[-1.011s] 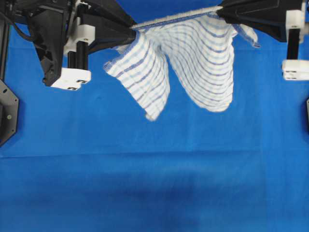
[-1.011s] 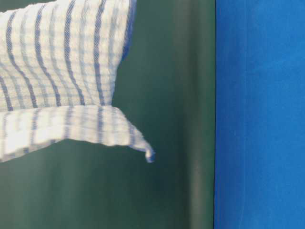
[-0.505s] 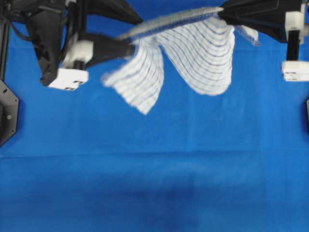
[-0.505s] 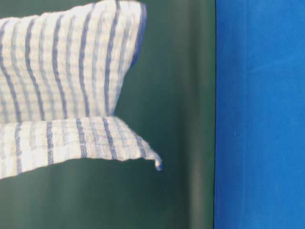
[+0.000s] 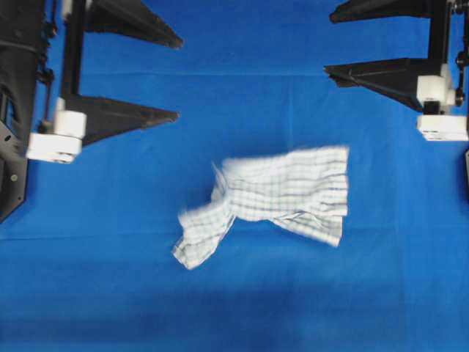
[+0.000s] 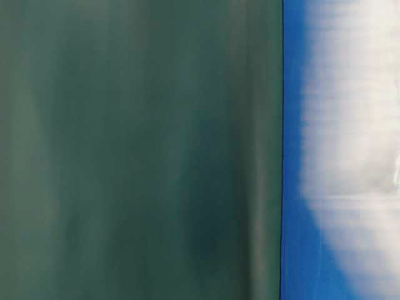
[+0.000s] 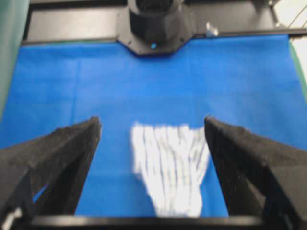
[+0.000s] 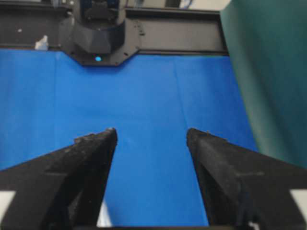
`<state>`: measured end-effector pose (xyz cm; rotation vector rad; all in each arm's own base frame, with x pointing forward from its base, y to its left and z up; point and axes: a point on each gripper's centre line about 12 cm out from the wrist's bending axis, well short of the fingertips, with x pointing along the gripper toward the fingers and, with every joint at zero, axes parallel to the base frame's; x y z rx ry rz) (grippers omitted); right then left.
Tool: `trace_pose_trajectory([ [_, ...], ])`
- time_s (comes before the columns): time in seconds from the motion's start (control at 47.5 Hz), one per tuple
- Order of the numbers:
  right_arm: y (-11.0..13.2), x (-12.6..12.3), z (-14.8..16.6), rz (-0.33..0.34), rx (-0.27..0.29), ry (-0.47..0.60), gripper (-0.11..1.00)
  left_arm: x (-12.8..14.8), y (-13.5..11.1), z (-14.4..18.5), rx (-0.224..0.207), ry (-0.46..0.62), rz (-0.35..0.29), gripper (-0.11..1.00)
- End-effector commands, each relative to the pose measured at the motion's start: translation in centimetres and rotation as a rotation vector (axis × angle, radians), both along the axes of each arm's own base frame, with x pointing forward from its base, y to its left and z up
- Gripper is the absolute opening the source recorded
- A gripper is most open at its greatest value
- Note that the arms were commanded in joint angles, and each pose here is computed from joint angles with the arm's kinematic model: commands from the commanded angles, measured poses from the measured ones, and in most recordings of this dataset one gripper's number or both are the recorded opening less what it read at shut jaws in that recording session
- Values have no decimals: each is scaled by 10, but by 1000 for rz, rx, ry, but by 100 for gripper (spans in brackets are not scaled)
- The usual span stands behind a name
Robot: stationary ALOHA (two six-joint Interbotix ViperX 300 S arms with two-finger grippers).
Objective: Lift the towel with both arms.
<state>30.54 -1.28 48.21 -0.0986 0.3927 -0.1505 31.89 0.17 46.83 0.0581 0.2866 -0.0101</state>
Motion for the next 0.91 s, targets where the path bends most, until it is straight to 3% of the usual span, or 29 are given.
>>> trace_pose_trajectory([
  [0.0, 1, 0, -4, 3, -3, 0, 64, 5, -1, -12, 3, -6, -2, 84],
  [0.147, 3, 9, -41, 21, 2, 35, 64, 14, -1, -60, 7, 34, -3, 84],
  [0.379, 5, 22, -100, 36, 50, 52, 64, 13, 2, -121, 7, 6, 8, 84],
  [0.568, 6, 34, -165, 40, 88, 138, 64, 12, 3, -168, 6, 8, 16, 84],
  [0.884, 10, 55, -250, 35, 153, 278, 64, 36, 2, -250, -12, 147, 19, 84],
])
